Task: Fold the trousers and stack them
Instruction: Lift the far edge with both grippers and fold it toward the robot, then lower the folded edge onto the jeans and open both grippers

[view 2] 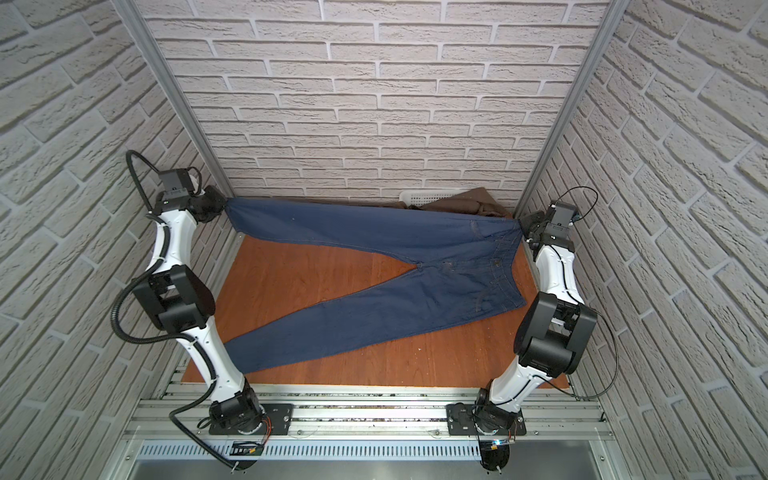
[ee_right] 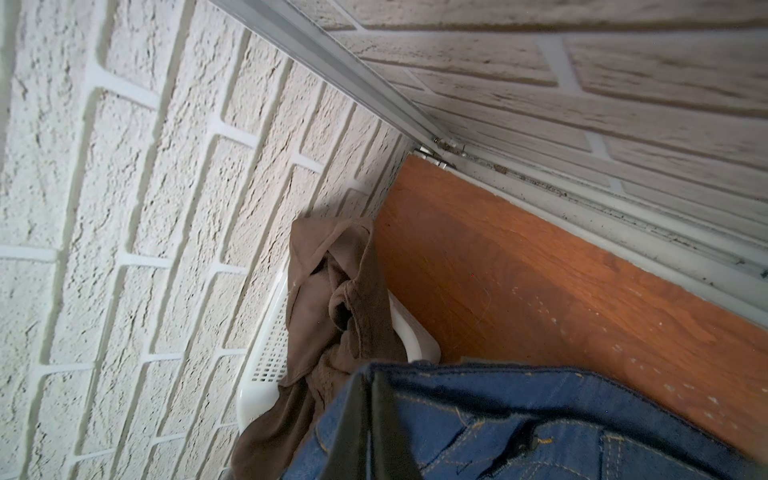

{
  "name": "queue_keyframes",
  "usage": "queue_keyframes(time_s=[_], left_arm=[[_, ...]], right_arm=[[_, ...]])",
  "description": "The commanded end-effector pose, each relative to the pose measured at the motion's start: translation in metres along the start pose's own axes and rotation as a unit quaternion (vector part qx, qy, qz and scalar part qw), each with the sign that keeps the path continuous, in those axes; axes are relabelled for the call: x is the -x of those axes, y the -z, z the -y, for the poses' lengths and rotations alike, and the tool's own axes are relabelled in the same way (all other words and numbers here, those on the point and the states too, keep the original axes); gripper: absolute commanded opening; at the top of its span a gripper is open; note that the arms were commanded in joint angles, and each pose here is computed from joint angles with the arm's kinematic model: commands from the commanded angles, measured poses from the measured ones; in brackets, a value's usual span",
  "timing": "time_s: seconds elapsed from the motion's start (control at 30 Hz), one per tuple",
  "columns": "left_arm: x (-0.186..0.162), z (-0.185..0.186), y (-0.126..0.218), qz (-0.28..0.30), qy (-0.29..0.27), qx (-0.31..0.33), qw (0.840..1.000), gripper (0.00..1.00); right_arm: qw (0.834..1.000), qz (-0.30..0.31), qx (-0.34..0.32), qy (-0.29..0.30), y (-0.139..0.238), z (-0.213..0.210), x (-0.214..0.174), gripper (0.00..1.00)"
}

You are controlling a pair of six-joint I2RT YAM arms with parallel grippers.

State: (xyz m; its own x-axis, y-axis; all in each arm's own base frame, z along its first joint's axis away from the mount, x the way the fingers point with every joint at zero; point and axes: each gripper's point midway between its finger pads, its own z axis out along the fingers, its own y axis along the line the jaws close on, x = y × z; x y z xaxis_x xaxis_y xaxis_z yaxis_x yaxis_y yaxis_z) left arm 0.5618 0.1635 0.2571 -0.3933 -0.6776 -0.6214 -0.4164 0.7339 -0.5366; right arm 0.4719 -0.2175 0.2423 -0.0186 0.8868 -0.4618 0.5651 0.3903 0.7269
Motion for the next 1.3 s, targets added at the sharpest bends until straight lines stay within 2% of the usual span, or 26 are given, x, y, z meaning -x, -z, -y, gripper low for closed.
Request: queue_keyframes(time_s=[0.0,0.13,0.4,0.67,0.97,1.27], left_arm=[[0.030,-0.023,0.047,0.094,0.024,0.008,0.995,0.00],[0.000,-0.063,0.080,0.110,0.068,0.011,0.992,0.00],[-0.067,-0.119,0.146,0.133,0.112,0.038,0.984,0.00],[-0.112,-0.146,0.206,0.163,0.136,0.061,0.975,0.00],[-0.170,-0.172,0.220,0.149,0.168,0.097,0.970,0.00],[-0.195,-0.178,0.233,0.133,0.161,0.125,0.970,0.00]], right_arm=[[0.995,0.096,-0.006,0.012,0.022,0.003,0.042,0.05],[0.996,0.083,-0.037,0.013,0.019,0.031,0.032,0.06],[0.994,0.067,-0.085,0.010,0.026,0.082,0.018,0.06],[0.986,0.093,-0.135,0.009,0.064,0.113,0.025,0.06],[0.974,0.100,-0.202,-0.005,0.084,0.158,0.010,0.05],[0.959,0.102,-0.263,-0.005,0.097,0.186,0.002,0.06]])
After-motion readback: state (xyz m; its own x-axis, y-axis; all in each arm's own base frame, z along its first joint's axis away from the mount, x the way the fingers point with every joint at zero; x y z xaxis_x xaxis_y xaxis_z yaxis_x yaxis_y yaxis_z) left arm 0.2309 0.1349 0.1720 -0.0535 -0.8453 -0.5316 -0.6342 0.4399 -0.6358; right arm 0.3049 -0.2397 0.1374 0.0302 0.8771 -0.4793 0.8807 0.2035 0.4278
